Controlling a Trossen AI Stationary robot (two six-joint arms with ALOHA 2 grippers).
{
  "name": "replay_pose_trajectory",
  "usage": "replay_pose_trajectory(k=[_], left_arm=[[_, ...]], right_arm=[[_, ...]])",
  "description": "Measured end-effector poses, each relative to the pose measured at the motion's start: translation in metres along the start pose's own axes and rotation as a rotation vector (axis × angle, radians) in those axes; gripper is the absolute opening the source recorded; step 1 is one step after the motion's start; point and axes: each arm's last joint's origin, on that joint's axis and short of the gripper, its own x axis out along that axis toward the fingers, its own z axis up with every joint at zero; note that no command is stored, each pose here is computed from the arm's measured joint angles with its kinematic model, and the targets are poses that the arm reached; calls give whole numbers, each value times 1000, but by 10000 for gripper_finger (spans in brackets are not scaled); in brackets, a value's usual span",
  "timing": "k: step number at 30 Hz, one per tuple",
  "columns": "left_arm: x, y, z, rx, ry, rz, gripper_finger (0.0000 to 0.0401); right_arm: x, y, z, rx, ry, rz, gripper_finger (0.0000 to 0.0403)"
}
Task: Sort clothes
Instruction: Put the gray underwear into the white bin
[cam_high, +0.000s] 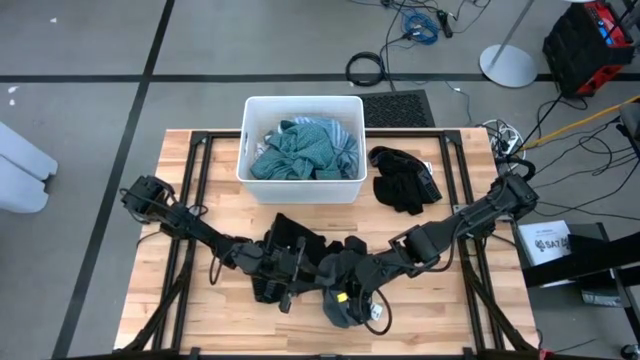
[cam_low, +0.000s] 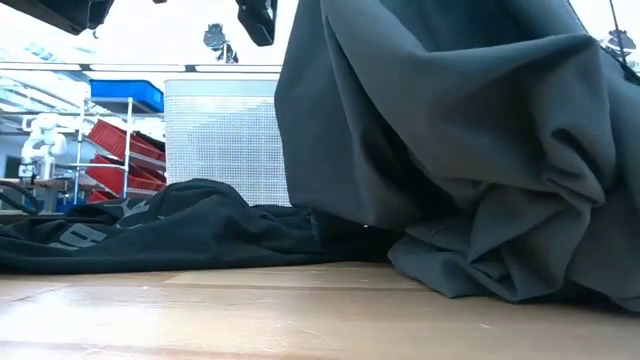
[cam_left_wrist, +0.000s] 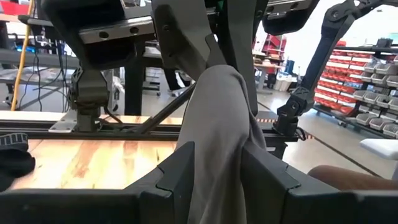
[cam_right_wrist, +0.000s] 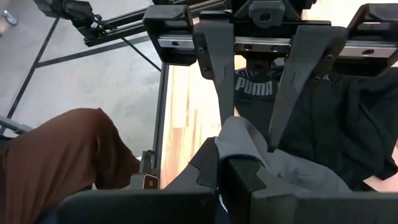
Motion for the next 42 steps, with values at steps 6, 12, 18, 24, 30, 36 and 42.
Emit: replay_pose_trajectory(k=[6, 12, 18, 24, 30, 36, 42], left_arm=[[0, 0, 0, -10, 0, 0, 69], [0, 0, 1, 11, -9, 3, 7], [2, -1, 4, 24, -20, 2, 4], [2, 0, 4, 24, -22, 19, 2], [0, -3, 7, 23, -27, 17, 1], [-2, -7, 12, 26, -39, 5, 1], [-2, -7, 12, 24, -39, 6, 1]], right_arm=[[0, 0, 0, -8, -2, -2, 3], [-1, -1, -3, -14, 38, -10, 39], [-2, -6, -15, -12, 200, 1, 93], [-16, -13, -21, 33, 255, -86, 117], [-33, 7, -43, 30, 283, -173, 118], [-30, 43, -100, 37, 302, -238, 119], [-11, 38, -143, 35, 194, -377, 119]])
